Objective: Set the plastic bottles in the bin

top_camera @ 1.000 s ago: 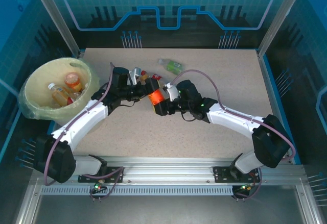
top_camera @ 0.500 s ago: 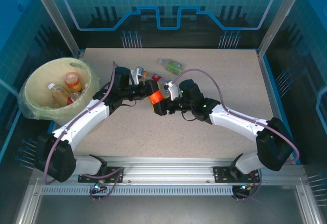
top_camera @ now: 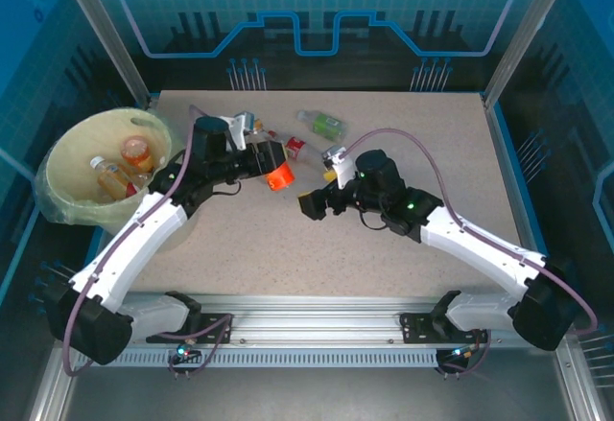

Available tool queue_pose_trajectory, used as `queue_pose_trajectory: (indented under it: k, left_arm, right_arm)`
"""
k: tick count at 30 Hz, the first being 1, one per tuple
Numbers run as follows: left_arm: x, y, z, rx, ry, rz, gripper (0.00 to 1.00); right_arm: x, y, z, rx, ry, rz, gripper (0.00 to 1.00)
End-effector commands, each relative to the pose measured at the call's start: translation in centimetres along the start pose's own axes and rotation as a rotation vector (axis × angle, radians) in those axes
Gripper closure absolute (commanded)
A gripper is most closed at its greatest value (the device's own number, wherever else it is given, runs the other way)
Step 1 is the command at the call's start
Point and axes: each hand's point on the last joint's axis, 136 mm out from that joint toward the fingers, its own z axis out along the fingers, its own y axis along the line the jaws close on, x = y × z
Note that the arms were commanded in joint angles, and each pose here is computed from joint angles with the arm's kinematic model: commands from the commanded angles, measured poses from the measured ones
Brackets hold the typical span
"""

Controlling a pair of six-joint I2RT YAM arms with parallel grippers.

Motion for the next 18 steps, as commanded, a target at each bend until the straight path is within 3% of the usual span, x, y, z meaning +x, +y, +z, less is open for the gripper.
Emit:
queue_pose_trajectory:
  k: [1,8,18]
  left_arm:
    - [-2.1,-0.4,-2.6,-0.062,-0.066,0.090,0.49]
    - [-6.1,-0.6,-7.9,-0.225,-0.203,0.237,0.49]
    - [-12.4,1.6,-16.7,-0.446,-0.459,0.267,0.49]
  right_arm:
    - [0.1,-3.0,-1.3,0.189,-0.030,0.018,0.00]
    - [-0.1,-5.6,-3.6,0.338,-0.121,0.051,0.00]
    - [-0.4,-6.7,-5.9,0.397,-0.225,0.027,0.00]
